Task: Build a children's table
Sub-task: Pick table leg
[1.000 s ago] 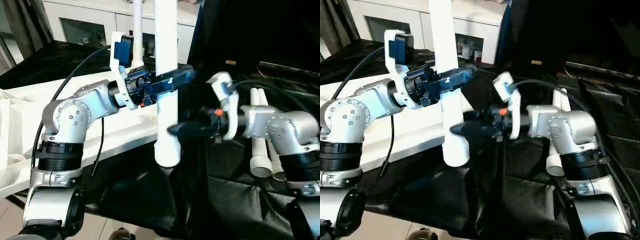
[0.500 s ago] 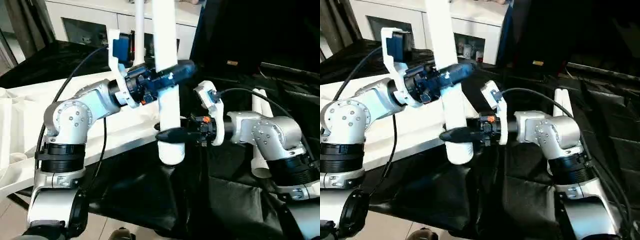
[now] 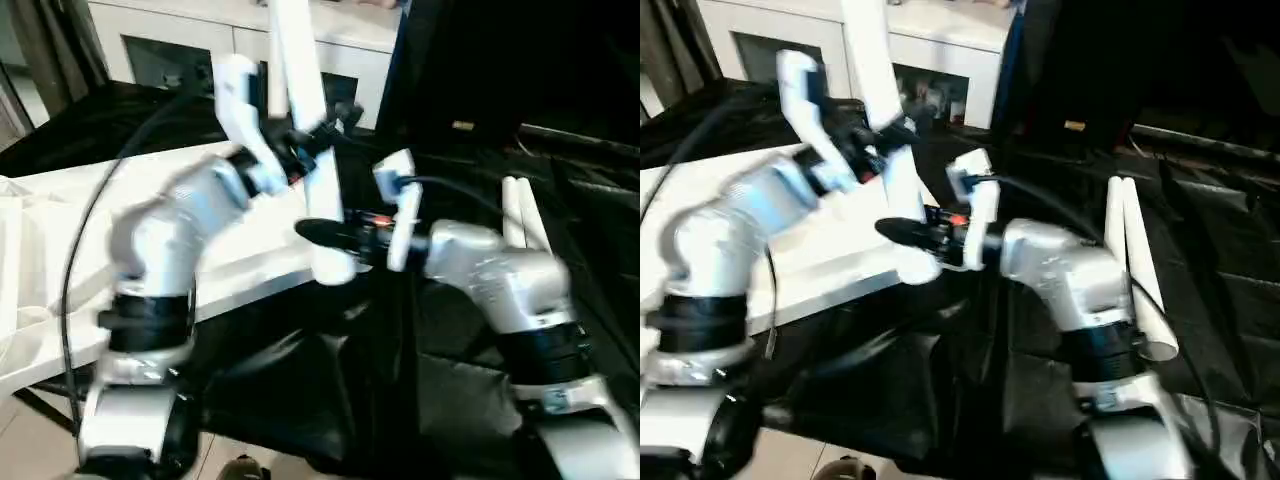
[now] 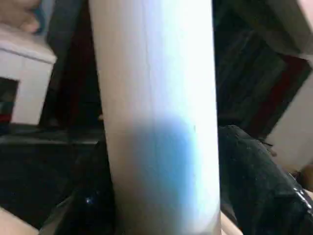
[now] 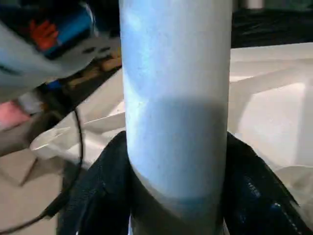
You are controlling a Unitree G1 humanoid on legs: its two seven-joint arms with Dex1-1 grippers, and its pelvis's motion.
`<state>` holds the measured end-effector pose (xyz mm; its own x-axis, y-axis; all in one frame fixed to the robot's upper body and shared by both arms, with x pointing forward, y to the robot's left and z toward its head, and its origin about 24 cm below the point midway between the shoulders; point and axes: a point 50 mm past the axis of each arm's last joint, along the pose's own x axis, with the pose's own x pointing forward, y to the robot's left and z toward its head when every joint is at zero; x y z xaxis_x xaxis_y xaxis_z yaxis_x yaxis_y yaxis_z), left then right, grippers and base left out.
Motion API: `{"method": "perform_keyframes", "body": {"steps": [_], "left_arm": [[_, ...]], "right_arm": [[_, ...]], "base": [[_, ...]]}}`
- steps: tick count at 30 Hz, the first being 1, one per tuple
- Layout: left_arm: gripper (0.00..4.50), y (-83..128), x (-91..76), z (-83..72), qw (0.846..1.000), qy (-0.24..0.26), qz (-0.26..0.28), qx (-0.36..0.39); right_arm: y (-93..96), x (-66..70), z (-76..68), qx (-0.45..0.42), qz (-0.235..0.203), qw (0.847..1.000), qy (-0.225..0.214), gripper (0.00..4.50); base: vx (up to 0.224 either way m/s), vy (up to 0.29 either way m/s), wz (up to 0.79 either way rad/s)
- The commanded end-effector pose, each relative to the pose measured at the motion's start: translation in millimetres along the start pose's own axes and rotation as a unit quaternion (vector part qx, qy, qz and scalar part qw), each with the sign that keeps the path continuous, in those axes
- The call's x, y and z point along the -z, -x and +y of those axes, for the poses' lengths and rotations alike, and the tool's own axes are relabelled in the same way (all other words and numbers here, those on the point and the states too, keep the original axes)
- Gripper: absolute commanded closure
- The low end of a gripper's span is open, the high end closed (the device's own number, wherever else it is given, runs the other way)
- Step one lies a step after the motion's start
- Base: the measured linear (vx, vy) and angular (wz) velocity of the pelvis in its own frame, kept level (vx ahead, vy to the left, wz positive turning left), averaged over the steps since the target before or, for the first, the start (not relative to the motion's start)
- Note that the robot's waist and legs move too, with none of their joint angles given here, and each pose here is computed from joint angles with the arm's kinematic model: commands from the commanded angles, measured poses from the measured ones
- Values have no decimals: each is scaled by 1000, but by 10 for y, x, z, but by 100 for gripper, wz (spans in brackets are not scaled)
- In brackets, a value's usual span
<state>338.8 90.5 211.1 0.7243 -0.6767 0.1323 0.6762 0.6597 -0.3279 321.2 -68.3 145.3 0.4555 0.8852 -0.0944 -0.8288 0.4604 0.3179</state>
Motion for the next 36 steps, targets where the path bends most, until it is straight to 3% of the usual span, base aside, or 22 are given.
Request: {"method": "perform_keyframes", "body": {"steps": [1,7,14,17,21,23,26,28,36], "left_arm": [[185,-57,41,-5,1000,-1,7,-27],[235,-48,-36,68,998,8,-26,-63],[262,-37,-79,12,999,2,-33,-13],[262,-17,-60,-101,997,-2,-20,69],[262,67,-61,-228,983,-2,2,184],[262,101,-51,-272,974,-26,10,223],[263,146,-47,-336,962,-16,14,271],[263,201,-91,-422,945,-3,4,326],[264,227,-120,-473,929,14,-2,369]], "right_arm": [[-16,-81,46,10,-22,999,21,255],[-77,-60,87,32,-30,999,22,256],[-54,-62,87,27,-27,999,39,256],[52,-125,89,-29,-48,998,4,187],[228,-87,131,-122,20,992,-18,153],[311,-100,137,-154,32,987,-27,140],[370,-114,134,-172,39,984,-31,111],[443,-112,126,-193,55,978,-47,100],[471,-104,118,-202,72,976,-36,100]], "base": [[0,0,0],[0,0,0],[0,0,0],[0,0,0],[0,0,0],[0,0,0],[0,0,0],[0,0,0],[0,0,0]]}}
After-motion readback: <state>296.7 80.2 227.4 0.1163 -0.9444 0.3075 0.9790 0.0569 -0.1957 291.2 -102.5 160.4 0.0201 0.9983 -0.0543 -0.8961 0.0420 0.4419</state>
